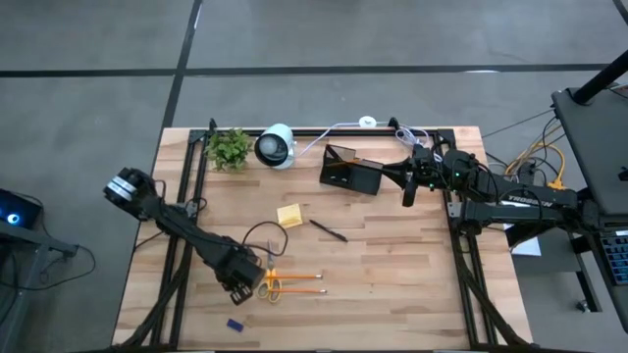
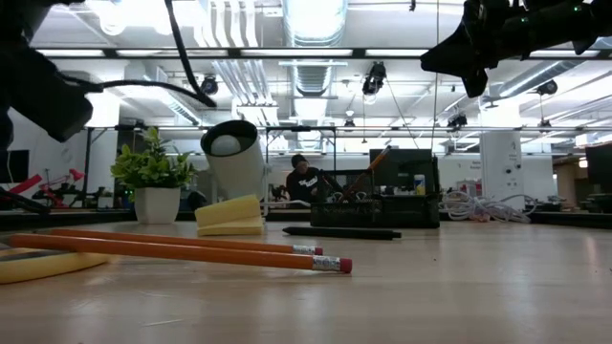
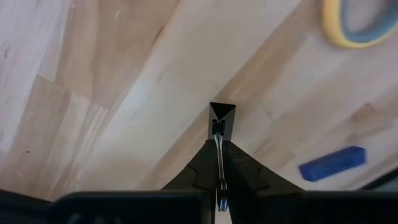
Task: Pick and place office supplies into organizer
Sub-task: Put the binder clip into the desk organizer
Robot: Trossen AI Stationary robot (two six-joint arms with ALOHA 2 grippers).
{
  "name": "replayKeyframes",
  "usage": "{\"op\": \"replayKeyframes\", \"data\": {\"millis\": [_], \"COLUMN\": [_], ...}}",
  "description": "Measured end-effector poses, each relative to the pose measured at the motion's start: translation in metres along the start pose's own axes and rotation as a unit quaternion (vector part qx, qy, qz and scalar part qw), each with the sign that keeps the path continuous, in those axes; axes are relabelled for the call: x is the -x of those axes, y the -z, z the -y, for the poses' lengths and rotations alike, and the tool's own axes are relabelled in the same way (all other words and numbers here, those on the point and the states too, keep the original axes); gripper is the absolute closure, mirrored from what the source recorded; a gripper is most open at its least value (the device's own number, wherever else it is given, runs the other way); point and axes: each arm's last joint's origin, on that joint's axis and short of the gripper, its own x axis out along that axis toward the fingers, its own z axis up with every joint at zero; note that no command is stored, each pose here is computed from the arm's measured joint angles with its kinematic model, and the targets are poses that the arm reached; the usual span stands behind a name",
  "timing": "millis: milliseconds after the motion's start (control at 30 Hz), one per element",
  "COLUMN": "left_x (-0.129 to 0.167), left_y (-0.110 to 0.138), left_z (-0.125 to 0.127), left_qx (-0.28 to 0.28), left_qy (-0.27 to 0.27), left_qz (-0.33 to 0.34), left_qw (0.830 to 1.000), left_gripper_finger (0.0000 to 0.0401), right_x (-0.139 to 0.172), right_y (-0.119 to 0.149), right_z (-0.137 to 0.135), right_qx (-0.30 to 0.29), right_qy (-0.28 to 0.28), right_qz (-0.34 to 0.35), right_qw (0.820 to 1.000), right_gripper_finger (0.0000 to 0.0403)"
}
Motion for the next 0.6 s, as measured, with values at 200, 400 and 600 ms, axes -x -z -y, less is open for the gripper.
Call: {"op": "replayKeyframes", "data": {"millis": [200,400,600], "left_x": [0.016,0.032,0.051], "left_y": [0.005,0.007,0.0], "left_z": [0.0,-0.004,-0.011], "left_qx": [-0.009,-0.011,0.007], "left_qy": [0.031,0.061,0.081], "left_qz": [0.012,0.032,0.102], "left_qw": [0.999,0.998,0.991], "left_gripper_finger": [0.04,0.0401,0.0401], "right_x": [0.0,0.0,0.0], "right_y": [0.0,0.0,0.0], "right_z": [0.0,0.0,0.0], "right_qx": [0.0,0.0,-0.002], "right_qy": [0.0,0.0,0.0], "right_qz": [0.0,0.0,0.0], "right_qw": [1.0,1.0,1.0], "right_gripper_finger": [0.0346,0.0346,0.0346]}}
